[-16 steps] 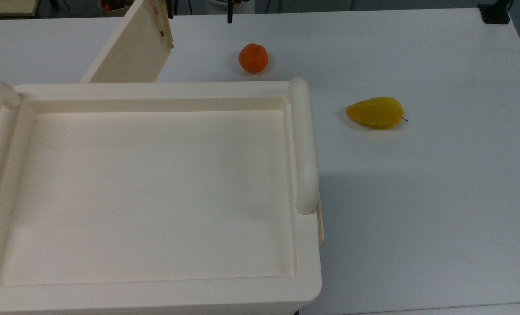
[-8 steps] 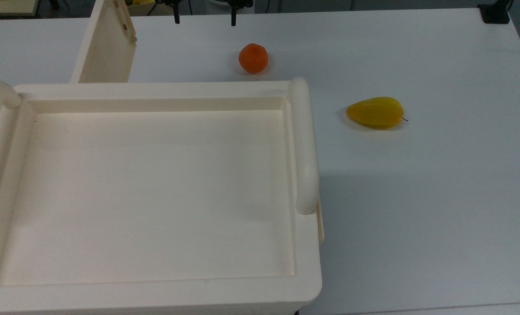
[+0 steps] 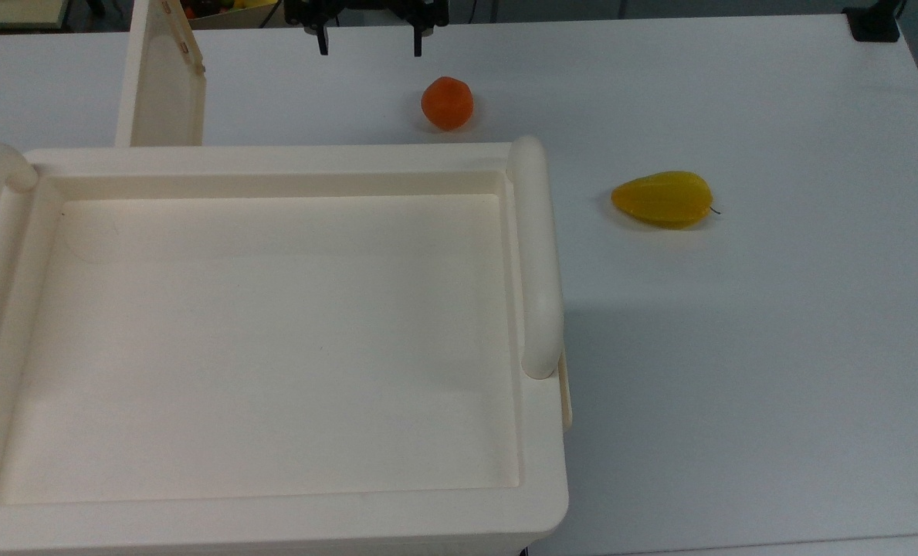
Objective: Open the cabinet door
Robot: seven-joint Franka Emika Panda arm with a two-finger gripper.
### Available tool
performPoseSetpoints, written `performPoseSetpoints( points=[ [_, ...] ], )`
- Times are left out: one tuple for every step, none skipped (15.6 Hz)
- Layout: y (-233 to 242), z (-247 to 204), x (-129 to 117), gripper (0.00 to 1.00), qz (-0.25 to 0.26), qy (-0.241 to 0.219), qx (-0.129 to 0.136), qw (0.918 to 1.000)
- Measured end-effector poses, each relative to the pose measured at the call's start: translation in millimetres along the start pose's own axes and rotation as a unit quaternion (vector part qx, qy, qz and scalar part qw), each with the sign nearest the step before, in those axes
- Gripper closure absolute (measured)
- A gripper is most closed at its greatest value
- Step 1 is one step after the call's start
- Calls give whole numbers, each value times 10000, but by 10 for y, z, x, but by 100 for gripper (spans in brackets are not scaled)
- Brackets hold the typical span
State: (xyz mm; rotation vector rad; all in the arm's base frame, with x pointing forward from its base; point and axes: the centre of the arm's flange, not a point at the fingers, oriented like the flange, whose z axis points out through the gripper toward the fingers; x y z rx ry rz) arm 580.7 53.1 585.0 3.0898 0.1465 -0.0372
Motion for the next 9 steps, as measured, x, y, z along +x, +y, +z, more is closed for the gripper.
performPoseSetpoints(
  points=[
    [35, 22, -38, 0, 49, -1, 3, 10000],
    [75, 12, -88, 0, 120, 1, 8, 9999],
    [110, -19, -133, 0, 183, 20, 13, 9998],
    [145, -70, -183, 0, 228, 60, 20, 9997],
    [172, -125, -236, 0, 254, 96, 27, 9996],
    [185, -168, -283, 0, 266, 109, 34, 9996],
    [189, -198, -321, 0, 271, 106, 38, 9996],
    [192, -226, -352, 0, 274, 109, 40, 9996],
    [195, -246, -369, 0, 276, 119, 40, 9995]
  ],
)
